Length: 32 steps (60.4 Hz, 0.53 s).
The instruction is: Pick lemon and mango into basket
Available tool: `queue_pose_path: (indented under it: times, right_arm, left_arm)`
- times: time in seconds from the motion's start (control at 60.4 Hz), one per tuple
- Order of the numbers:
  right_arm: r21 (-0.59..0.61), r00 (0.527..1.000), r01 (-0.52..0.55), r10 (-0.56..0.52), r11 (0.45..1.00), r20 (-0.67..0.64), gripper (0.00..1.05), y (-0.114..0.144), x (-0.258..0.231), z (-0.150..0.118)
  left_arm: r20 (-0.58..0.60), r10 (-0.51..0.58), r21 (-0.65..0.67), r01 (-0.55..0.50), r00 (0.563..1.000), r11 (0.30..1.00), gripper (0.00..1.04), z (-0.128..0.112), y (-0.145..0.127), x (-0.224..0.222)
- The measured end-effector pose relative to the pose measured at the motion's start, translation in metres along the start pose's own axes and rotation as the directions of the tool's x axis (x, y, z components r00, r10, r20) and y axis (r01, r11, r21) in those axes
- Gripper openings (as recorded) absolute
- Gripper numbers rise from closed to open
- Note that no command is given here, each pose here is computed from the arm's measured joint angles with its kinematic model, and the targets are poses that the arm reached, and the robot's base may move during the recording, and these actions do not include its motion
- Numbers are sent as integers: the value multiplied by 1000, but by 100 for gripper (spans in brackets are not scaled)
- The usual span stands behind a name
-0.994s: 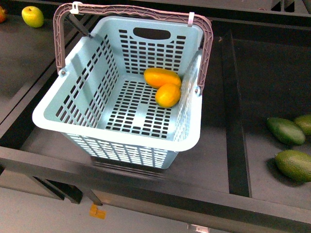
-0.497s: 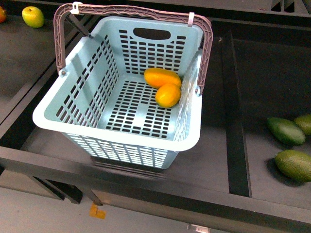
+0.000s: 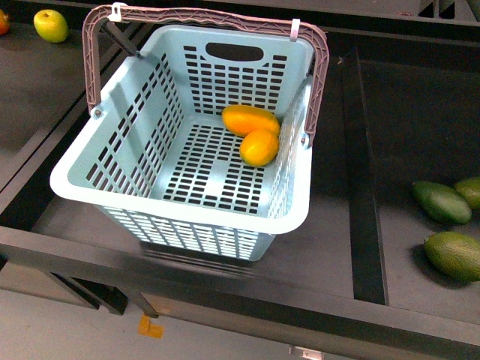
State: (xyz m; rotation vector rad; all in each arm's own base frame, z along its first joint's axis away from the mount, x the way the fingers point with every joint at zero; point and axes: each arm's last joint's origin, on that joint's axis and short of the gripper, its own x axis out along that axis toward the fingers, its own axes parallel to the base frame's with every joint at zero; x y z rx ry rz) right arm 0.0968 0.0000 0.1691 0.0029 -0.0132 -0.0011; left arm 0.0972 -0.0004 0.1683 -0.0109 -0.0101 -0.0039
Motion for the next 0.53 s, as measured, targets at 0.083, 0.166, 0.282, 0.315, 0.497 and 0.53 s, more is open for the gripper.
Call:
queue_pose_path:
  times: [0.083, 0.166, 0.282, 0.315, 0.497, 0.53]
  right_arm:
    - [0, 1000, 0, 0, 1000, 0, 96, 0, 0, 0]
    - [0, 1000, 0, 0, 1000, 0, 96, 0, 0, 0]
    - [0, 1000, 0, 0, 1000, 0, 96, 0, 0, 0]
    - [0, 1000, 0, 0, 1000, 0, 96, 0, 0, 0]
    - [0, 1000, 0, 0, 1000, 0, 96, 0, 0, 0]
    - [0, 1000, 0, 0, 1000, 0, 96, 0, 0, 0]
  left_arm:
    - [0, 0, 0, 0, 1000, 1000, 3, 0, 0, 0]
    - [0, 0, 0, 0, 1000, 1000, 7, 0, 0, 0]
    - [0, 0, 0, 0, 1000, 1000, 30, 0, 0, 0]
    - [0, 0, 0, 0, 1000, 1000, 37, 0, 0, 0]
    - [0, 0, 0, 0, 1000, 1000, 74, 0, 0, 0]
    - [0, 0, 0, 0, 1000, 1000, 81, 0, 0, 0]
